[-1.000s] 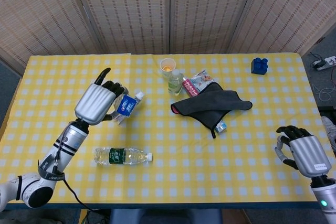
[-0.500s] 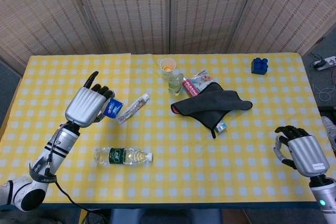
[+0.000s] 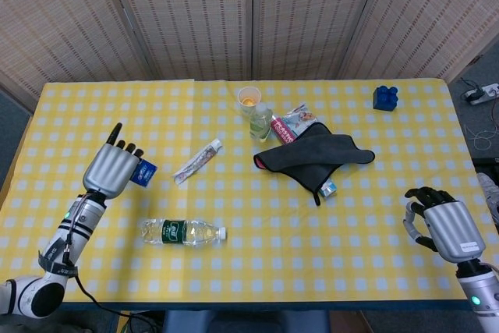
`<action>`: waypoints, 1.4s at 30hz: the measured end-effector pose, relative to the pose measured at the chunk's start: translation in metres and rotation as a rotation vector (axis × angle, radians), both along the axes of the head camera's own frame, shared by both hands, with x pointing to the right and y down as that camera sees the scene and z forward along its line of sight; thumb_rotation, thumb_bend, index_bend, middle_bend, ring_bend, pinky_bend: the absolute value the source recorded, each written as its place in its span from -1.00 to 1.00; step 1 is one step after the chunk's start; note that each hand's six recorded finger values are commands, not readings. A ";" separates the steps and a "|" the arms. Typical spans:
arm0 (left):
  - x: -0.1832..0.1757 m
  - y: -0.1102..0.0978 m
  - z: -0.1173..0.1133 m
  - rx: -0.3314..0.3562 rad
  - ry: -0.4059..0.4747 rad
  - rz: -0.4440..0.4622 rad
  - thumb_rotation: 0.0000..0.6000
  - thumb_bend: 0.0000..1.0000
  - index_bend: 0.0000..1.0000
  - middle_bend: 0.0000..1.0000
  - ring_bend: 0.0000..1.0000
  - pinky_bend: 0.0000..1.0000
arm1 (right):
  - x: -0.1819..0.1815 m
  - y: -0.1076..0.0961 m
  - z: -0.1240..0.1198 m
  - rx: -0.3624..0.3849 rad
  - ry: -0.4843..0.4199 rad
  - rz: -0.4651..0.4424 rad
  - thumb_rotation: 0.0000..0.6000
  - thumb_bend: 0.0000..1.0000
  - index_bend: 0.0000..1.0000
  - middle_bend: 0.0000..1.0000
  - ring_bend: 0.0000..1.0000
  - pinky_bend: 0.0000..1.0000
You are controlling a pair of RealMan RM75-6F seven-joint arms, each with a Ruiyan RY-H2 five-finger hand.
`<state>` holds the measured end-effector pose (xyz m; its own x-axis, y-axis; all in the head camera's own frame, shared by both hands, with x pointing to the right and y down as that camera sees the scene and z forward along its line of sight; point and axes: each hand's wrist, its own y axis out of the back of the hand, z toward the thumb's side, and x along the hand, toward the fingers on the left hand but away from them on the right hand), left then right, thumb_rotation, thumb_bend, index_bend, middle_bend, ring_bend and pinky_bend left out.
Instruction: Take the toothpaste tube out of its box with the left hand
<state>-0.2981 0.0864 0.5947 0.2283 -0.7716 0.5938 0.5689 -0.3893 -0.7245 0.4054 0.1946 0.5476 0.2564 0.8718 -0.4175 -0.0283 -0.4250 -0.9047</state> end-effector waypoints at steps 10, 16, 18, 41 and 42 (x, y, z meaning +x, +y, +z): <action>0.004 0.033 0.030 -0.134 -0.070 -0.027 1.00 -0.46 -0.10 -0.26 -0.29 -0.97 | 0.000 0.000 -0.002 0.002 0.004 0.003 1.00 0.25 -0.28 -0.30 -0.45 -0.26; 0.012 0.040 0.039 -0.155 -0.045 -0.047 1.00 -0.46 -0.86 -0.33 -0.31 -0.97 | 0.002 0.001 -0.002 0.003 0.007 0.008 1.00 0.25 -0.28 -0.30 -0.45 -0.26; 0.013 0.041 0.039 -0.154 -0.039 -0.054 1.00 -0.46 -0.97 -0.37 -0.32 -0.97 | 0.003 0.001 -0.002 0.003 0.008 0.009 1.00 0.25 -0.28 -0.30 -0.45 -0.26; -0.057 0.054 -0.001 0.033 0.163 -0.329 1.00 -0.46 -0.96 -0.45 -0.32 -0.97 | 0.017 -0.003 -0.006 0.013 0.021 0.035 1.00 0.25 -0.28 -0.30 -0.45 -0.26; -0.062 0.057 -0.004 0.049 0.176 -0.341 1.00 -0.46 -0.95 -0.45 -0.32 -0.97 | 0.017 -0.003 -0.006 0.014 0.020 0.036 1.00 0.25 -0.28 -0.30 -0.45 -0.26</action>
